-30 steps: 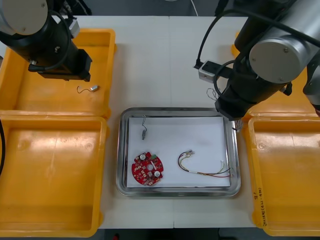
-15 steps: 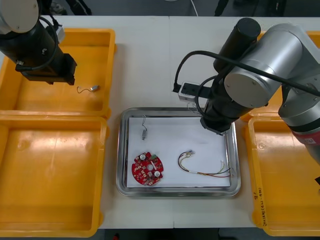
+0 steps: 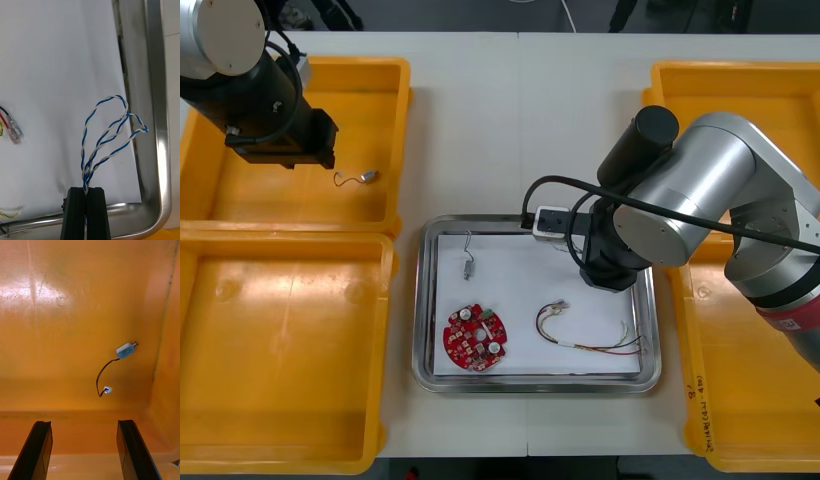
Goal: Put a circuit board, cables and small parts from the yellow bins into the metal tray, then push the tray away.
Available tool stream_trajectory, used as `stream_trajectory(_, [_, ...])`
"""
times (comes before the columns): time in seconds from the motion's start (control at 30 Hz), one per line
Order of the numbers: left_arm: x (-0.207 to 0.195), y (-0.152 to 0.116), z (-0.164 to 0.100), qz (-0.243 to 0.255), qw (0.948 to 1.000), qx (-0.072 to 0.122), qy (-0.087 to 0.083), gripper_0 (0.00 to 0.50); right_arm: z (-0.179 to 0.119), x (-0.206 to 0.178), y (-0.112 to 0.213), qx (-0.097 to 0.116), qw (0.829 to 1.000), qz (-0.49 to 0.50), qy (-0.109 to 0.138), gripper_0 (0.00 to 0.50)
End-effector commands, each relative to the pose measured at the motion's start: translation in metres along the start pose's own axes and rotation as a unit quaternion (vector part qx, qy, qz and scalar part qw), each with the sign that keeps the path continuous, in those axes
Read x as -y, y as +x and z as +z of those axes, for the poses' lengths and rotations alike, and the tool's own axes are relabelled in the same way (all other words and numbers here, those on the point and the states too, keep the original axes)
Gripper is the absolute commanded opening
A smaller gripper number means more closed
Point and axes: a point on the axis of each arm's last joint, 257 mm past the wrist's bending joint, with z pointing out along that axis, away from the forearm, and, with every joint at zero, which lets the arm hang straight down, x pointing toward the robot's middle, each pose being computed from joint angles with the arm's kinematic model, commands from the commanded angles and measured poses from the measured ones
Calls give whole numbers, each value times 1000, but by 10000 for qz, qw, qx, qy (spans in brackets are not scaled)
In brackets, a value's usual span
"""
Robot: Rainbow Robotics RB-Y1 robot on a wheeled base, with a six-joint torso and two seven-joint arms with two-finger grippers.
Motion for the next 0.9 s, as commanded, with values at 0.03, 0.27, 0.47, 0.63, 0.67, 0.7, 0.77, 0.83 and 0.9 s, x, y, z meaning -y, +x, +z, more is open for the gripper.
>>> stream_trajectory(0.03, [14,-24,-10,720,9970,288,3,500,0,-9,-5,89,9979,-641,17,0])
stream_trajectory(0.27, [21,-23,9,756,9968,263,5,500,8,-11,-12,132,9953,-935,192,0])
stream_trajectory(0.47, [29,-21,23,709,9972,202,148,500,15,-10,-10,87,9950,-968,242,0])
stream_trajectory(0.63, [33,-17,31,736,9970,148,170,500,21,-10,-10,114,9951,-956,231,0])
stream_trajectory(0.67, [32,-17,32,749,9970,149,145,500,23,-9,-10,120,9951,-951,240,0])
stream_trajectory(0.7, [34,-16,34,795,9966,149,127,500,25,-9,-9,117,9952,-943,235,0])
stream_trajectory(0.77, [34,-16,36,814,9965,153,100,500,28,-9,-9,142,9954,-917,224,0])
stream_trajectory(0.83, [34,-14,38,824,9965,134,91,500,29,-7,-9,148,9955,-909,234,0])
stream_trajectory(0.9, [33,-13,39,837,9964,110,91,500,31,-7,-8,139,9957,-891,231,0])
